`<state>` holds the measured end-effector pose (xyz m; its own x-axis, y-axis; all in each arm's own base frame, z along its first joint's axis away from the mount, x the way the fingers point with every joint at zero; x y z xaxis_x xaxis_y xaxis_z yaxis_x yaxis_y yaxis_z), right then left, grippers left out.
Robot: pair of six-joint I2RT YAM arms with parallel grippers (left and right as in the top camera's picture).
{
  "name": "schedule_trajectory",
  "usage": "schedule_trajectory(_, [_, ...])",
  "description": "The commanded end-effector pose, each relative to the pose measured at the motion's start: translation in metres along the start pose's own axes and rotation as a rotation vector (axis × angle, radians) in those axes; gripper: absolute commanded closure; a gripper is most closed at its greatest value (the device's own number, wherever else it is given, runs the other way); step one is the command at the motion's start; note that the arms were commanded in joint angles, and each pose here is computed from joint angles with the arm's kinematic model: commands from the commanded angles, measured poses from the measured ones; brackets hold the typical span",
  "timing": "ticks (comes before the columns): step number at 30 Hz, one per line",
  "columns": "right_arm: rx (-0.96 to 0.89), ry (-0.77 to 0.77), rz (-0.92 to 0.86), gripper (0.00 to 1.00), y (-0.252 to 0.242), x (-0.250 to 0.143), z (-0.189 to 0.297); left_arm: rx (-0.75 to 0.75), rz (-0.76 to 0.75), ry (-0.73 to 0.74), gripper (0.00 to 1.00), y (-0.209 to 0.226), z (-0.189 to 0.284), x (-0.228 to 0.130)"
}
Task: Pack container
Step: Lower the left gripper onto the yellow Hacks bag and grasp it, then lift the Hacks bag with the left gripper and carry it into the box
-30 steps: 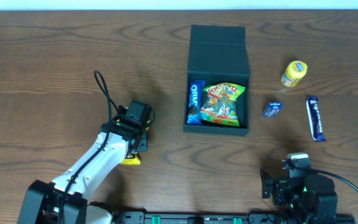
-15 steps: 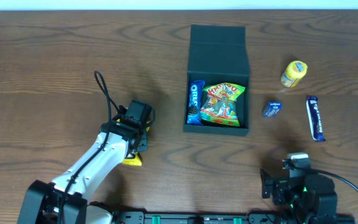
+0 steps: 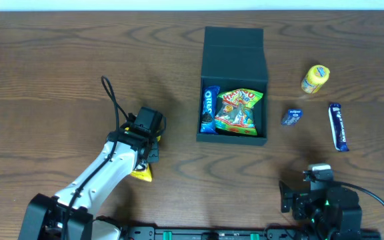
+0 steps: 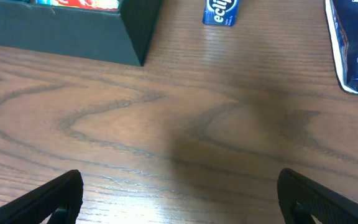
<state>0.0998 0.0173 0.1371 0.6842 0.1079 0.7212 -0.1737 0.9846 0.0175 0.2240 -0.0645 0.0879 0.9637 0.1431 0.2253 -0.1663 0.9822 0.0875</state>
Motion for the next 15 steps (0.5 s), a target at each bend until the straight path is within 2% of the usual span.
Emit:
schedule_trajectory(1, [-0.009, 0.004, -0.010, 0.01, -0.001, -0.002, -0.001, -0.038, 0.010, -0.004, 0.71, -0.004, 0.010, 0.004])
schedule_trajectory(8, [-0.009, 0.005, -0.010, 0.01, -0.001, -0.002, -0.001, -0.057, -0.011, -0.026, 0.76, -0.010, 0.037, 0.013])
schedule_trajectory(11, [-0.009, 0.004, -0.010, 0.01, -0.001, -0.002, -0.001, -0.089, -0.025, -0.027, 0.89, -0.018, 0.052, 0.019])
schedule_trajectory(15, [-0.009, 0.004, -0.010, 0.01, -0.001, -0.002, -0.001, -0.133, -0.047, -0.039, 0.90, -0.029, 0.069, 0.025])
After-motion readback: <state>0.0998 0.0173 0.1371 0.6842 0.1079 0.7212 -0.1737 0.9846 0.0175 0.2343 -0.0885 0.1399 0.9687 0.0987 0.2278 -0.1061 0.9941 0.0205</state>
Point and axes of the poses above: each gripper's point midway between its finger pads, its own z axis back along the fingers, its own y axis along the line the jaws close on, x = y × z, the point moved 7 cm from there along z, back along the fingers, and after that the axes turned 4 degrees about z, right-handed, at the moved point
